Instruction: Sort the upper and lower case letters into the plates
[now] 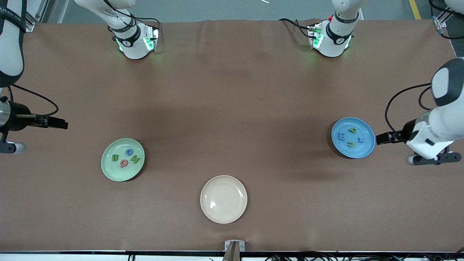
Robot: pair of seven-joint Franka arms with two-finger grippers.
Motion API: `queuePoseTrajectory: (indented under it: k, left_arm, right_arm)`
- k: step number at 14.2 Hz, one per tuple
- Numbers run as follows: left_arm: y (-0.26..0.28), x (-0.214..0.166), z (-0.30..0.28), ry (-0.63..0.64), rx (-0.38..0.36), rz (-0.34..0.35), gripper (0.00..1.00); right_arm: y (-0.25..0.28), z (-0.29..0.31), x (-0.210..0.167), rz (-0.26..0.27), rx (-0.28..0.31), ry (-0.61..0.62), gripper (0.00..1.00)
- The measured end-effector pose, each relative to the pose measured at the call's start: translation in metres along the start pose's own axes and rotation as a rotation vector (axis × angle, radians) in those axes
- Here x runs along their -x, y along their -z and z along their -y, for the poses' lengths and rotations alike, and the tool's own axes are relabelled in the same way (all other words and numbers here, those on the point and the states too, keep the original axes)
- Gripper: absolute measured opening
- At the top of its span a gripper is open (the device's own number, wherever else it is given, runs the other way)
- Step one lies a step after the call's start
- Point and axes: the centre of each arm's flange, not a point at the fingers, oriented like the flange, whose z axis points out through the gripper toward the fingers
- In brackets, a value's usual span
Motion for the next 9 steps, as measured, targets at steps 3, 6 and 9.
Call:
queuePoseTrajectory:
  k: [3,6,9]
  left_arm:
    - [0.006,0.004,-0.011,0.007,-0.022,-0.001,1.0]
    - [0.017,0.009,-0.018,-0.011,0.006,-0.01,1.0]
    - [0.035,0.015,-0.01,-0.01,0.012,-0.037,1.0]
  right_arm:
    - [0.012,0.008,0.008,-0.017,-0.001,0.016,1.0]
    - [0.014,0.008,0.017,-0.052,-0.004,0.019,1.0]
    - [0.01,0.006,0.036,-0.086,-0.008,0.019,1.0]
